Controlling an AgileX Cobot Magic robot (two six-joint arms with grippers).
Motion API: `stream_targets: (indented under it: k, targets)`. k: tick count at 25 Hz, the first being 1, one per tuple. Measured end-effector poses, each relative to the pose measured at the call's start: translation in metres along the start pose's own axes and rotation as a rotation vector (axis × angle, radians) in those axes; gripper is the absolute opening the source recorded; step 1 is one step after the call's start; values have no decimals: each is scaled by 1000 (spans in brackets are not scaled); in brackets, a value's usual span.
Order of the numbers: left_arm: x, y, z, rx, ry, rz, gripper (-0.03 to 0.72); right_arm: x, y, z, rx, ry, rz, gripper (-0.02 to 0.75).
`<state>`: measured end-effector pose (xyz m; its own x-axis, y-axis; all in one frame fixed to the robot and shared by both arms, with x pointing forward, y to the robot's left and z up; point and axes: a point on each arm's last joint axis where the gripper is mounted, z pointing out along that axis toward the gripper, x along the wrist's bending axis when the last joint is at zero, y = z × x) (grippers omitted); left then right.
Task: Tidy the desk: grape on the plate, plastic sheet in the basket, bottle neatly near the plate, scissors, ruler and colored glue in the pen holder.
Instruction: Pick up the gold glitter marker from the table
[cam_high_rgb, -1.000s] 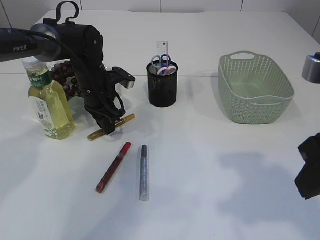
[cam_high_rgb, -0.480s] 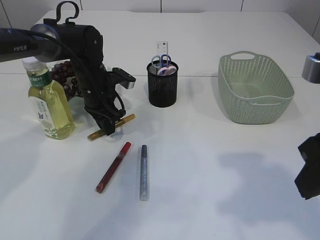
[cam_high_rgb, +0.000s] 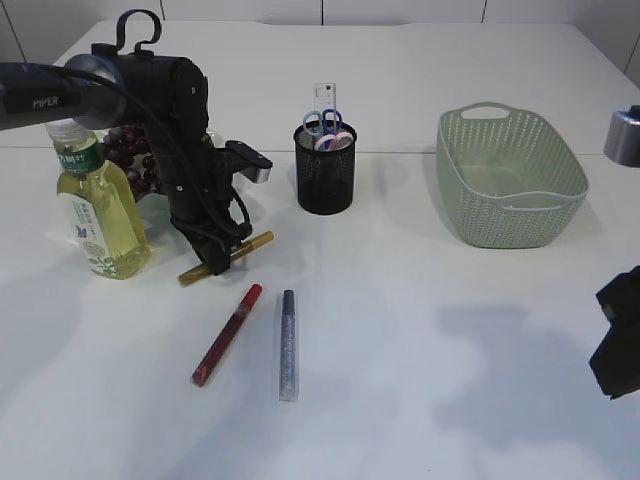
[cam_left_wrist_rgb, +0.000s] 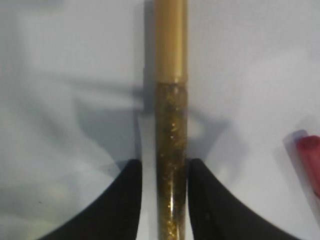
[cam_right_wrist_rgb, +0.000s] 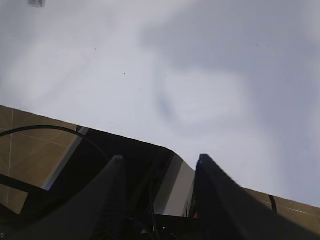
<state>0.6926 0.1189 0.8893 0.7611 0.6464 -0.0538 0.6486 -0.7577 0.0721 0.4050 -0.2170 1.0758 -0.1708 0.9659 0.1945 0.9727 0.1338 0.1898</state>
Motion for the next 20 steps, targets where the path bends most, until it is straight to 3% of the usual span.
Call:
stream_targets:
  k: [7, 15, 20]
  targets:
    - [0, 0, 0, -2, 1, 0, 113, 0, 0, 0, 2, 0, 0, 364]
    - [-1, -2, 0, 20, -16, -47, 104, 0, 0, 0, 2, 0, 0, 364]
    - [-7, 1, -21, -35, -45, -69, 104, 0, 0, 0, 2, 0, 0, 364]
